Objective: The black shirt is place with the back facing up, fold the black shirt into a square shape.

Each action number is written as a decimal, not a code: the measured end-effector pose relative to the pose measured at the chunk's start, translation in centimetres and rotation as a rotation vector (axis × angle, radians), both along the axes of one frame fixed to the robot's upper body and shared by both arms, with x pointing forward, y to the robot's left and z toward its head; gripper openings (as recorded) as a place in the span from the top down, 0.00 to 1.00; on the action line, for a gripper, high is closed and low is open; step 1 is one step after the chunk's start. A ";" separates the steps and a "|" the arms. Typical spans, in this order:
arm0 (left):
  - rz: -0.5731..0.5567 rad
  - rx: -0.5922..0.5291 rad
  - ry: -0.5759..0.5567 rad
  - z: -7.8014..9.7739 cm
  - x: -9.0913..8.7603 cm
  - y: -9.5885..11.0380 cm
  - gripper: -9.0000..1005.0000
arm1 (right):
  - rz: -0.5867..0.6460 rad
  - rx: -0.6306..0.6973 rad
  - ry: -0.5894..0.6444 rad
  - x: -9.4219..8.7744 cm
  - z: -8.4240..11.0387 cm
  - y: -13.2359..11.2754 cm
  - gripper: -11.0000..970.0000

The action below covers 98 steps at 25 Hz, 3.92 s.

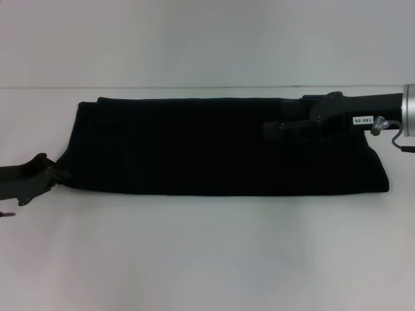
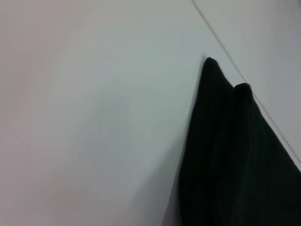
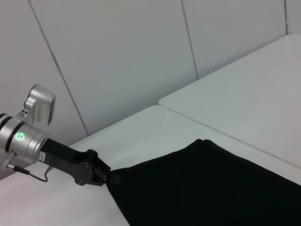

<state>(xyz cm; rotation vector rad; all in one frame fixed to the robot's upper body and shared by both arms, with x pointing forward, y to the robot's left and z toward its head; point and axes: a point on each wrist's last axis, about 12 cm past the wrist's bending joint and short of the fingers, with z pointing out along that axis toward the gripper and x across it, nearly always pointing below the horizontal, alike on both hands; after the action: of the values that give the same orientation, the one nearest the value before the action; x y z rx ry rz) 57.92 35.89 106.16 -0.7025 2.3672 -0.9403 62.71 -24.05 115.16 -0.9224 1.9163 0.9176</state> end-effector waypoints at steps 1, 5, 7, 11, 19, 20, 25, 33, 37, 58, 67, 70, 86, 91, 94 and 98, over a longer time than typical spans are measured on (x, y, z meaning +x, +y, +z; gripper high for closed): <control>-0.002 0.001 -0.018 -0.1 -0.2 0.2 0.86 | -0.003 0.004 0.001 0.0 -0.1 0.1 0.08; 0.006 0.001 -0.090 -0.3 -1.3 1.3 0.94 | -0.029 0.029 -0.002 0.1 -0.3 0.4 0.08; 0.016 0.010 -0.124 -0.2 -2.2 2.3 0.96 | -0.045 0.041 -0.003 0.2 -0.4 0.6 0.08; 0.078 0.056 -0.164 -0.1 -4.5 5.4 0.96 | -0.091 0.060 0.010 0.5 -0.5 0.7 0.08; 0.189 0.163 -0.229 2.3 -9.1 11.7 0.96 | -0.131 0.109 0.011 0.7 -0.4 1.2 0.08; 0.188 0.157 -0.244 2.7 -9.1 11.9 0.96 | -0.133 0.112 0.011 0.7 -0.4 1.2 0.08; 0.055 0.036 -0.373 5.1 -6.4 9.2 0.96 | -0.154 0.146 0.017 0.1 -0.7 0.2 0.08; -0.437 -0.217 -0.491 7.1 2.3 -6.8 0.96 | -0.255 0.244 0.007 -2.2 -0.6 -6.3 0.08; -0.593 -0.224 -0.466 5.4 3.2 -16.6 0.96 | -0.280 0.252 0.007 -3.5 -0.5 -9.0 0.08; -0.573 -0.456 -0.837 1.8 -3.6 -19.3 0.63 | -0.352 0.169 0.214 -2.9 -0.5 -10.4 0.09; -0.300 -0.138 -0.694 1.0 -0.3 -10.3 0.26 | -0.367 0.112 0.367 -1.4 -0.4 -8.4 0.09; -0.204 -0.055 -0.609 0.7 1.2 -9.1 0.15 | -0.373 0.110 0.378 -1.3 -0.5 -8.3 0.09; -0.220 0.346 -0.484 0.8 6.5 -11.6 0.06 | -0.385 0.110 0.389 -1.5 -1.1 -8.4 0.08; -0.235 0.420 -0.469 0.4 6.7 -12.2 0.06 | -0.391 0.106 0.389 -1.7 -1.4 -8.6 0.09; -0.240 0.425 -0.470 0.4 6.7 -12.2 0.06 | -0.394 0.105 0.390 -1.8 -1.5 -8.7 0.09; -0.263 0.437 -0.474 0.4 6.7 -12.5 0.06 | -0.396 0.105 0.396 -2.1 -1.8 -8.8 0.09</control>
<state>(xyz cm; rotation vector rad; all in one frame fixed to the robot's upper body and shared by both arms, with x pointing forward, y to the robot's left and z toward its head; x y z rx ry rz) 64.63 23.34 106.59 0.0063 2.1460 -0.5698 60.66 -32.82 113.33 -0.2901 2.2479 0.9967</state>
